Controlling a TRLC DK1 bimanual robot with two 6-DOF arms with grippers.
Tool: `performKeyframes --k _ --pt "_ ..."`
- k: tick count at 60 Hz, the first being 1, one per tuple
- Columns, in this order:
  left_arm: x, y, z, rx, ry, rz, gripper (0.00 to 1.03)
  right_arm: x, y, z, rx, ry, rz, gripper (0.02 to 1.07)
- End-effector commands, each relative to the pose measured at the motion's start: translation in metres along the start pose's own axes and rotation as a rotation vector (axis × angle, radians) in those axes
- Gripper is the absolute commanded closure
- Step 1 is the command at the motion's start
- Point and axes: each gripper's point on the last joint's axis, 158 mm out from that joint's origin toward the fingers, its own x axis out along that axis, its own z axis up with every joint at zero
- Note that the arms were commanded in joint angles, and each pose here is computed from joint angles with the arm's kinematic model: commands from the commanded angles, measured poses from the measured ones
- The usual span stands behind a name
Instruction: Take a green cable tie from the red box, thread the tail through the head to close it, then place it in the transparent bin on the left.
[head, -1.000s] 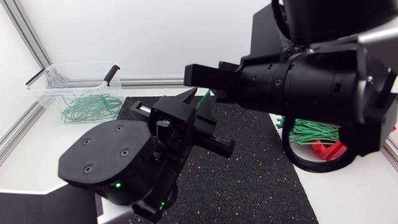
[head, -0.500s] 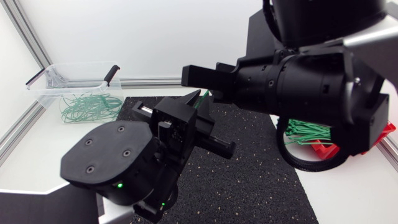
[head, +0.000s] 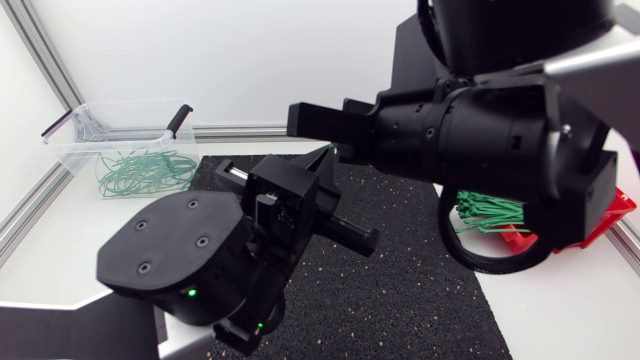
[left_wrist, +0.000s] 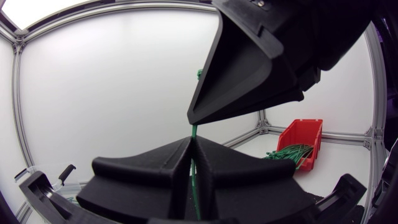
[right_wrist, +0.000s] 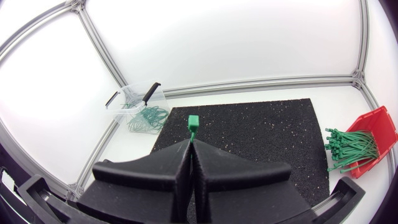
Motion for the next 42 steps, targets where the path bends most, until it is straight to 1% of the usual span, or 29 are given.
performKeyframes --k 1,19,23,24,27,30,31,33,37,42 --pt "-0.001 0.005 0.003 0.014 -0.015 0.007 1.00 0.006 -0.001 -0.011 -0.012 0.021 -0.004 1.01" --pt "0.001 0.011 0.002 0.016 -0.014 0.016 1.00 0.003 0.008 -0.012 0.000 0.024 0.052 1.01" --pt "0.001 0.013 0.000 0.016 -0.011 0.019 1.00 0.002 0.014 -0.012 0.005 0.028 0.085 1.01" --pt "0.001 0.012 0.000 0.017 -0.010 0.017 1.00 0.000 0.016 -0.011 0.006 0.028 0.099 1.00" --pt "0.001 0.013 -0.001 0.019 -0.009 0.018 1.00 -0.001 0.021 -0.009 0.023 0.025 0.144 0.81" --pt "0.000 0.014 -0.001 0.018 -0.010 0.018 1.00 -0.001 0.020 -0.008 0.037 0.037 0.171 0.56" --pt "0.000 0.014 -0.001 0.020 -0.009 0.016 1.00 -0.002 0.021 -0.007 0.042 0.044 0.183 0.50" --pt "0.000 0.015 0.000 0.018 -0.010 0.018 1.00 -0.002 0.019 -0.007 0.047 0.051 0.191 0.42" --pt "0.000 0.017 0.000 0.018 -0.011 0.020 1.00 -0.002 0.015 -0.004 0.050 0.050 0.199 0.31" --pt "-0.003 0.017 0.001 0.017 -0.016 0.007 1.00 -0.005 0.014 0.002 0.020 0.053 0.239 0.27"
